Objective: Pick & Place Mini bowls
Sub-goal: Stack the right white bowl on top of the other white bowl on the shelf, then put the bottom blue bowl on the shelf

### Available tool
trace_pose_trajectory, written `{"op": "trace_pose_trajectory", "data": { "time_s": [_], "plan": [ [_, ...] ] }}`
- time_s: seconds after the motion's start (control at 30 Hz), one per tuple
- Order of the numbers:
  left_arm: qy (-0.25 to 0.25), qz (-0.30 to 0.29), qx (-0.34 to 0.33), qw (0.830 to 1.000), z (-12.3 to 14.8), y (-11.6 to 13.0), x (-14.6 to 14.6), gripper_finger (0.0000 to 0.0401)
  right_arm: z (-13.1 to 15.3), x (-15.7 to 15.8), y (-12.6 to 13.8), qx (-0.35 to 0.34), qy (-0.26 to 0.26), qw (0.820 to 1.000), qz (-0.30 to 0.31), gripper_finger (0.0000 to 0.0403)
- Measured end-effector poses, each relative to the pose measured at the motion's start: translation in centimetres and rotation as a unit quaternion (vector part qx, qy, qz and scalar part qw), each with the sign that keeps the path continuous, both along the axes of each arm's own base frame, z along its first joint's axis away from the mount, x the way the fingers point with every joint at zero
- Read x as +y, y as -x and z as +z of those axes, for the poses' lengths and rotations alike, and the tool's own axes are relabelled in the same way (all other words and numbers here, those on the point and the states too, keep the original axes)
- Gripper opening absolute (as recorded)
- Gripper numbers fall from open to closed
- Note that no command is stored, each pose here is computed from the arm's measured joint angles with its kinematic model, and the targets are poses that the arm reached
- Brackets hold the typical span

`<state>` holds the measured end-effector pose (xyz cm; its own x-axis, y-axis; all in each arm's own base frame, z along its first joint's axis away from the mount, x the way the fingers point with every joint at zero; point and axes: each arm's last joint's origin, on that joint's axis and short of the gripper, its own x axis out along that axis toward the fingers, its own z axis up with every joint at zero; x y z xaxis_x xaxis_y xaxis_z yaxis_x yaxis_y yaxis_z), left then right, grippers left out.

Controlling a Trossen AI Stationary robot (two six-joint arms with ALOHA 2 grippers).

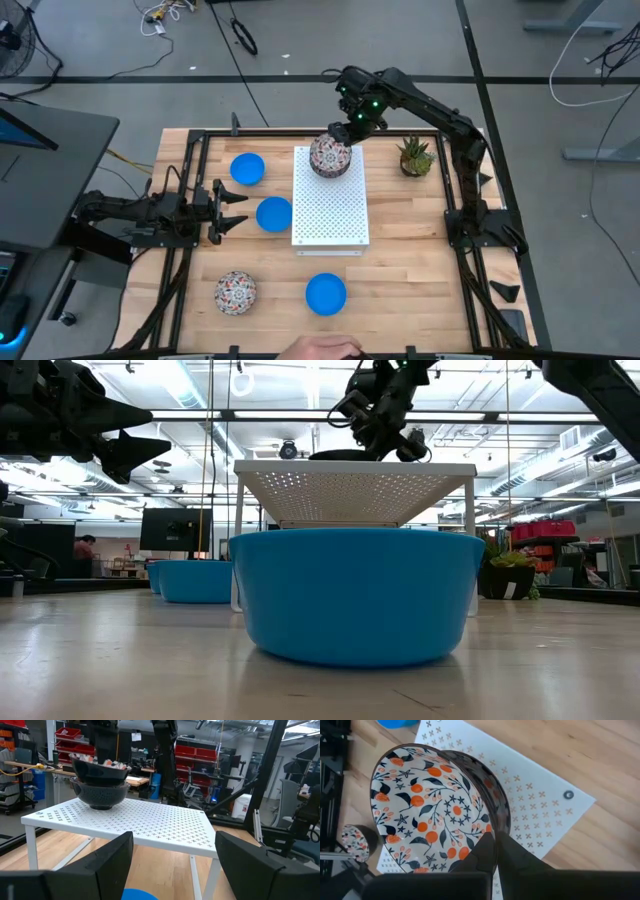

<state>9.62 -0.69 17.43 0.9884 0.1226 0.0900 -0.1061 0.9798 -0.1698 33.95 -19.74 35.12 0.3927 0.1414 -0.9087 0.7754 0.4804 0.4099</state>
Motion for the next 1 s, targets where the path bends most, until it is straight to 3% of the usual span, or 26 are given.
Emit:
{"op": "trace_pose_trajectory", "data": {
  "time_s": [0.37,1.0],
  "plan": [
    [0.0,0.0,0.0,1.0,-0.01,0.0,0.0,0.0288,-0.54,0.05,-0.23,0.015,-0.004,1.0,-0.001,0.0016],
    [0.0,0.0,0.0,1.0,0.01,0.0,0.0,0.0288,-0.5,-0.11,-0.33,0.009,0.023,0.999,0.025,0.01]
  ]
}}
